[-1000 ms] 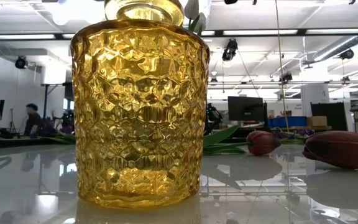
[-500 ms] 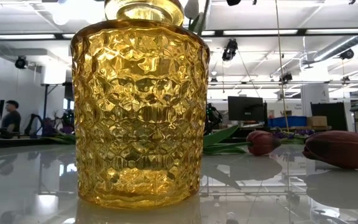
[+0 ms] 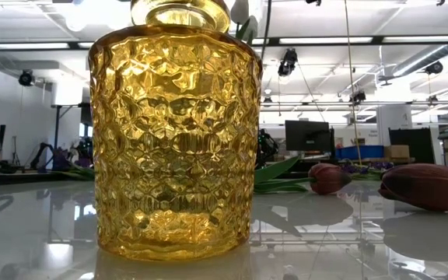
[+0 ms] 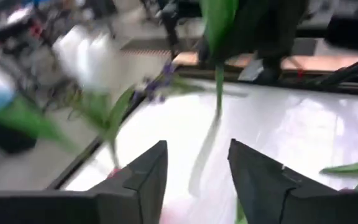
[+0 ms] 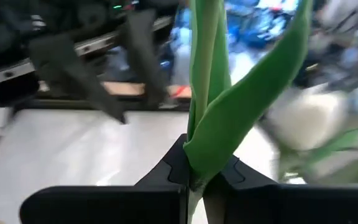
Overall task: Sort flowers into vase by color
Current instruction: Put the white tulip into the red vase
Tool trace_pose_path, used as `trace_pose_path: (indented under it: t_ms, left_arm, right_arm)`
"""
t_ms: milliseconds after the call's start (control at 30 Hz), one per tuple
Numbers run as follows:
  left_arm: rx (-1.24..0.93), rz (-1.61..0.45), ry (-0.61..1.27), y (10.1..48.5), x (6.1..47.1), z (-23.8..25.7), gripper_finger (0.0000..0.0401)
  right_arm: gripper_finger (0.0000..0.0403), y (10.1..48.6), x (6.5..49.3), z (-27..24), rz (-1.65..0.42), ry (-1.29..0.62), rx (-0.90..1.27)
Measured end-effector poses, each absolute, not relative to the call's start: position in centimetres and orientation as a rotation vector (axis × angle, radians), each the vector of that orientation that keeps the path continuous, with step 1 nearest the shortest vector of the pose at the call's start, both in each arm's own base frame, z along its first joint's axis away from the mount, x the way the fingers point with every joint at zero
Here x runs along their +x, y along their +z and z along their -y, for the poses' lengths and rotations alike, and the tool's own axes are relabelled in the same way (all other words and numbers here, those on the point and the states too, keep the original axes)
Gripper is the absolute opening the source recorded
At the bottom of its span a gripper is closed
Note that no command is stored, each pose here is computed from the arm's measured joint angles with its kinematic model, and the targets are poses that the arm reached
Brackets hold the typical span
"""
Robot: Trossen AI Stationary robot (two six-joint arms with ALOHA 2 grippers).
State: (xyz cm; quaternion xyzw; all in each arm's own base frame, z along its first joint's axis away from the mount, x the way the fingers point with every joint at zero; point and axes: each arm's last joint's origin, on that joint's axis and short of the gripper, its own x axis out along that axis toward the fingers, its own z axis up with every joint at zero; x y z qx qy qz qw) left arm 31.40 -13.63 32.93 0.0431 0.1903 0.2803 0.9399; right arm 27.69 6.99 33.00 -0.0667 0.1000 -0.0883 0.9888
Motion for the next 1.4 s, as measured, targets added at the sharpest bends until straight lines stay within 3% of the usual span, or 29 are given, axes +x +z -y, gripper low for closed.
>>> trace_pose_path:
  t_ms: [267, 533, 767, 1400]
  left_arm:
    - [-0.006, -0.434, 0.669, 29.0, 30.0, 12.8, 0.0185]
    - [-0.081, -0.424, 0.678, 25.8, 29.6, 12.7, 0.0185]
    - [-0.089, -0.417, 0.678, 25.5, 29.6, 12.7, 0.0185]
    - [-0.087, -0.418, 0.679, 25.6, 29.6, 12.7, 0.0185]
  right_arm:
    - [0.0013, 34.8, 27.6, -6.1, -0.185, -0.305, -0.333]
    - [0.0013, 36.9, 27.2, -3.5, -0.086, -0.396, -0.220]
    - [0.0013, 36.8, 27.8, -0.5, -0.059, -0.377, -0.059]
    - [0.0013, 34.7, 30.6, 0.3, -0.076, -0.381, -0.045]
